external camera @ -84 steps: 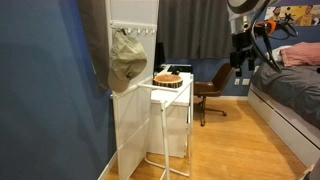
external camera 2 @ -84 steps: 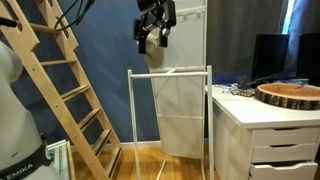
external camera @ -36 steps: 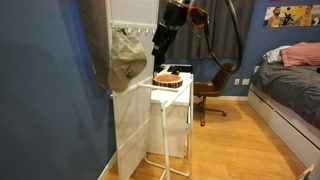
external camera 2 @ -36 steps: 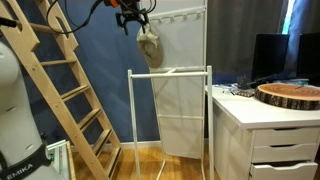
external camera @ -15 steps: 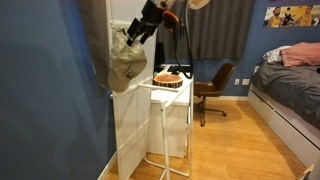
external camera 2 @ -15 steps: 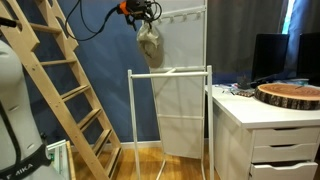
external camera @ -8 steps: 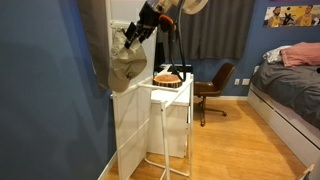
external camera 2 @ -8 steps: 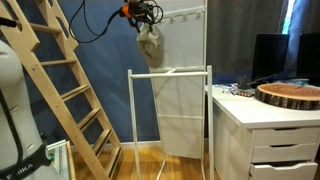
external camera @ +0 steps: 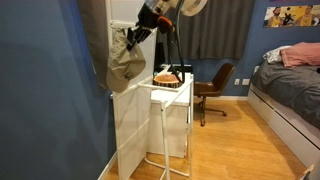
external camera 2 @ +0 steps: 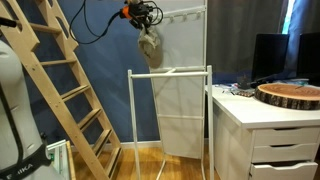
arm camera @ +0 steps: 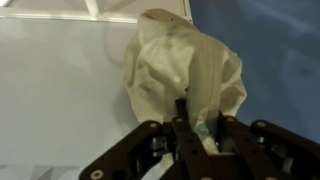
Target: Move the cap to the right
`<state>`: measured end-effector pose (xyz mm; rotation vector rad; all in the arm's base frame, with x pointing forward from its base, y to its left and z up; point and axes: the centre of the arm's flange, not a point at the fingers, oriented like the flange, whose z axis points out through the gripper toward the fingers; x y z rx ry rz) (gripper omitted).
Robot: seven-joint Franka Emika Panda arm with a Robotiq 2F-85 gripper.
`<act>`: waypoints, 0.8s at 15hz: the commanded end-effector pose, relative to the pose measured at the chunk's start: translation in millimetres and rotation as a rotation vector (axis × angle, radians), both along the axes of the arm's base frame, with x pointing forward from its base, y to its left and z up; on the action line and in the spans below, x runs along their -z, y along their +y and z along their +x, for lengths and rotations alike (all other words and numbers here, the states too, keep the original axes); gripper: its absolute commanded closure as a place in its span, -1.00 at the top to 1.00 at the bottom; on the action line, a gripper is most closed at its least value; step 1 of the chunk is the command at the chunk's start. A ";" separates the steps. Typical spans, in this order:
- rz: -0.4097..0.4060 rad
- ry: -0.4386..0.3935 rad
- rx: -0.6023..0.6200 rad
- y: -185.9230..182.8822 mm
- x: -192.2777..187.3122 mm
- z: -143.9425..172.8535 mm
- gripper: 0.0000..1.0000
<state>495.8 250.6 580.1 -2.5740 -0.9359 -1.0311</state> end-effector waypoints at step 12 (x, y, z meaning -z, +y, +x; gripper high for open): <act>-0.009 -0.114 0.008 -0.8 -54.7 -19.1 -0.99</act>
